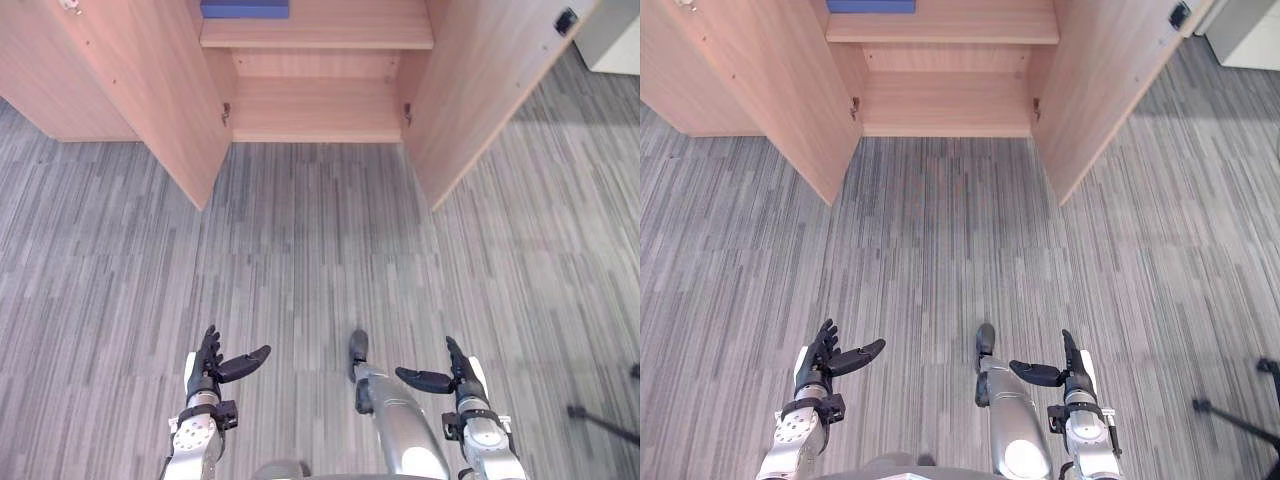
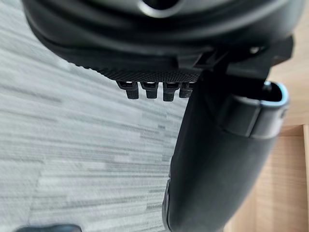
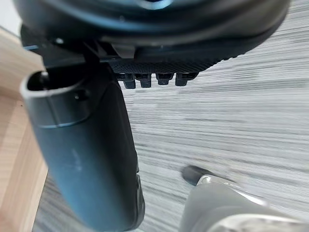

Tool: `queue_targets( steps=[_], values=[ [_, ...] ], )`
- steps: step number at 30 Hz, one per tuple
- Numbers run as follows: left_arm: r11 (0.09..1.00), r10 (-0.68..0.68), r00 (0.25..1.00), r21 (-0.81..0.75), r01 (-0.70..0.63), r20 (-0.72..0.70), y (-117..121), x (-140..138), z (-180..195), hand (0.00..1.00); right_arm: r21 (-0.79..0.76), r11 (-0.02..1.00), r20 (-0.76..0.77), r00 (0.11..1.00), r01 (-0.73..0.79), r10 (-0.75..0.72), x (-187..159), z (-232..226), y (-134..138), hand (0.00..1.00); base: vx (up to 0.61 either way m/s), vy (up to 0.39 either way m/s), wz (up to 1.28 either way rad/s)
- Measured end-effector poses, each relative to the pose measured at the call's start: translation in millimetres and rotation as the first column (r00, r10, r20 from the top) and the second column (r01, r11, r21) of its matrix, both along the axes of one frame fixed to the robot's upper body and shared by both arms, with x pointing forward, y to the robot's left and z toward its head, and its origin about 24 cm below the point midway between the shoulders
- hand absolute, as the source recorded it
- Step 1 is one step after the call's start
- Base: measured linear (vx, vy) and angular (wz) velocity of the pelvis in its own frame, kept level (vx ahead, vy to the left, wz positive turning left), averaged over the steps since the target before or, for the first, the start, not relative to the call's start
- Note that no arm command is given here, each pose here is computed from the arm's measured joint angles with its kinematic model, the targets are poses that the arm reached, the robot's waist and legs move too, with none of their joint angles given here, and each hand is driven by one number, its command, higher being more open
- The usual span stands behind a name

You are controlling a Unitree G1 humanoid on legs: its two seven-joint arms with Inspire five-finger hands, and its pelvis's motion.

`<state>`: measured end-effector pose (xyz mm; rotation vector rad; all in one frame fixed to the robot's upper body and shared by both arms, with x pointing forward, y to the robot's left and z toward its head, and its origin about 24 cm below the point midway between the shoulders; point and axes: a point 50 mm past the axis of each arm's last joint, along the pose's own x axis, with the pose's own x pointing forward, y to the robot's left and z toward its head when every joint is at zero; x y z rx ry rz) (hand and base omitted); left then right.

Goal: Walk over to the cabinet, pick up the folder, carry it to the office cabinet, place the folder inside the office cabinet, then close the office cabinet door

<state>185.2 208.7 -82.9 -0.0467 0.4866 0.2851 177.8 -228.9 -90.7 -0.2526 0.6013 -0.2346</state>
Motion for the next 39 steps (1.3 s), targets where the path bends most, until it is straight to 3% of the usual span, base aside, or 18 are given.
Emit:
queue_targets(
  steps=[5,10,17,23,28,32,35,39],
  values=[
    [1.0,0.004,1.0,-0.027,-0.004,0.002,-4.4,-7.0,-2.5,1.0,0.026,0.999,0.035,0.999,-0.032,0.031,8.8,2.1,14.4,1.0,0.65,-0.216,-0.05],
    [0.999,0.002,1.0,-0.032,-0.002,-0.006,-4.5,-9.3,-4.0,1.0,0.017,1.0,0.071,0.997,-0.012,0.011,18.2,8.8,7.4,1.0,0.55,-0.026,-0.34],
    [1.0,-0.006,0.999,-0.014,0.005,-0.044,-3.3,-15.9,-8.1,1.0,0.041,0.998,-0.016,0.999,0.048,-0.047,0.1,-7.2,7.6,1.0,0.63,0.198,-0.35],
    [0.999,0.005,0.999,0.039,-0.003,-0.035,9.7,-12.5,-3.7,1.0,0.073,0.996,-0.064,0.997,-0.043,0.048,-2.5,-16.7,32.0,1.0,0.55,0.056,0.09],
    [0.998,0.024,0.995,0.059,-0.018,-0.095,19.5,-27.6,-12.3,1.0,0.073,0.997,-0.094,0.995,-0.027,0.034,-14.0,-21.9,30.8,1.0,0.48,-0.161,0.3],
    [0.999,0.034,0.988,-0.032,-0.039,-0.153,-7.2,-37.0,-27.1,1.0,0.029,0.999,-0.14,0.99,-0.015,0.019,-21.1,-25.4,16.6,1.0,0.41,-0.217,0.23],
    [0.998,0.038,0.985,-0.046,-0.046,-0.167,-11.5,-44.2,-29.6,1.0,0.041,0.999,-0.15,0.989,0.008,-0.001,-30.8,-27.9,19.8,1.0,0.38,-0.171,-0.02],
    [0.999,0.026,0.994,-0.026,-0.029,-0.107,-11.3,-32.6,-19.0,1.0,0.024,0.996,-0.121,0.99,0.081,-0.077,-25.4,-22.9,5.7,1.0,0.3,-0.014,-0.17]
  ],
)
